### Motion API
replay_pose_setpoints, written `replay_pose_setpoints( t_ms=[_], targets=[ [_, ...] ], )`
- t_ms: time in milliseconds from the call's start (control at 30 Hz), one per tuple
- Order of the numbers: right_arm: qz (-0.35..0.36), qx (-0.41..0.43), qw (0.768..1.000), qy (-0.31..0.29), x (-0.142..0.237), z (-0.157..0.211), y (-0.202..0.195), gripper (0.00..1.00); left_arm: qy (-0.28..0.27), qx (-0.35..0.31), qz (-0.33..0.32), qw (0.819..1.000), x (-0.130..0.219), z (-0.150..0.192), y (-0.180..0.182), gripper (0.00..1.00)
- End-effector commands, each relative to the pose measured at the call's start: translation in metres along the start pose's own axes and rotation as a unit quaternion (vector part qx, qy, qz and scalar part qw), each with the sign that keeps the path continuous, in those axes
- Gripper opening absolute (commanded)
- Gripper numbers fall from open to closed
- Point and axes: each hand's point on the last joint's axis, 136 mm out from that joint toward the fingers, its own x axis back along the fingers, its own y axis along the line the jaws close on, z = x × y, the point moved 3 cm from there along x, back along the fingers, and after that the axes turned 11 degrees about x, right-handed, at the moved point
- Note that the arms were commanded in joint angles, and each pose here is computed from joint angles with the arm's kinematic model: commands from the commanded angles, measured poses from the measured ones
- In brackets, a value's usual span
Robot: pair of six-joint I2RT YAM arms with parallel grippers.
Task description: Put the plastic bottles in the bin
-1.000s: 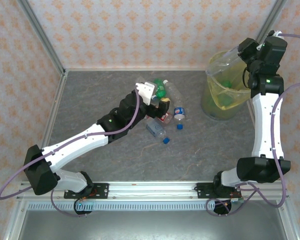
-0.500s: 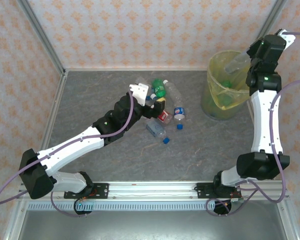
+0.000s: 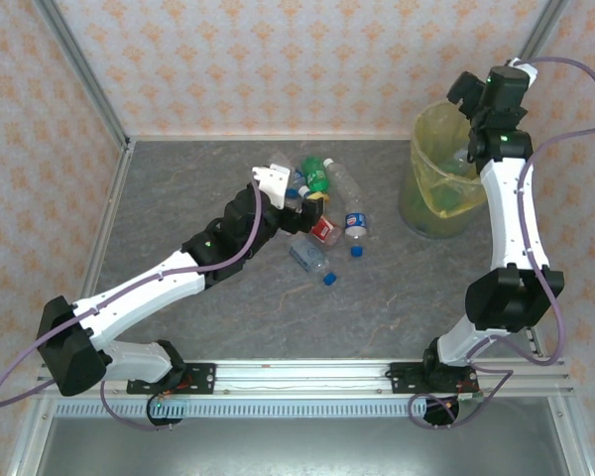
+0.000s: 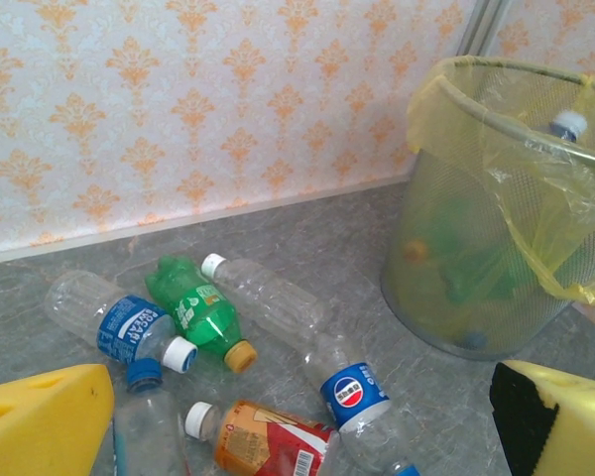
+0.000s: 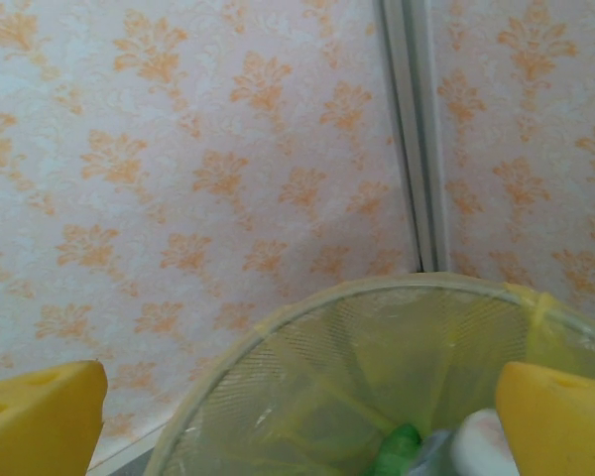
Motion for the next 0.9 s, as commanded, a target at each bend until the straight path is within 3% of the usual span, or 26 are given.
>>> replay_pose_setpoints(
  t_ms=[0,400,700,867],
  targets=[
    [-0.007,-0.006,0.999,-0.034,0.025,-0.027,0.001,1.0,-0.012,0.02,-0.011,1.0,0.005,-0.007,0.009,0.99],
    [-0.106,-0.048,0.992,-0.059,0.057,-0.039,0.022,1.0,0.01,0.061,-0.029,0.998,-0.01,0.004,0.028,0.99],
    [-0.171,-0.114,0.977,-0.048,0.071,-0.04,0.038,1.0,0.101,0.098,-0.137,0.981,-0.034,0.048,0.059,0.98],
    [-0.225,-0.117,0.967,-0.023,0.083,-0.025,0.052,1.0,0.164,0.138,-0.144,0.966,-0.043,0.082,0.06,0.91]
  ],
)
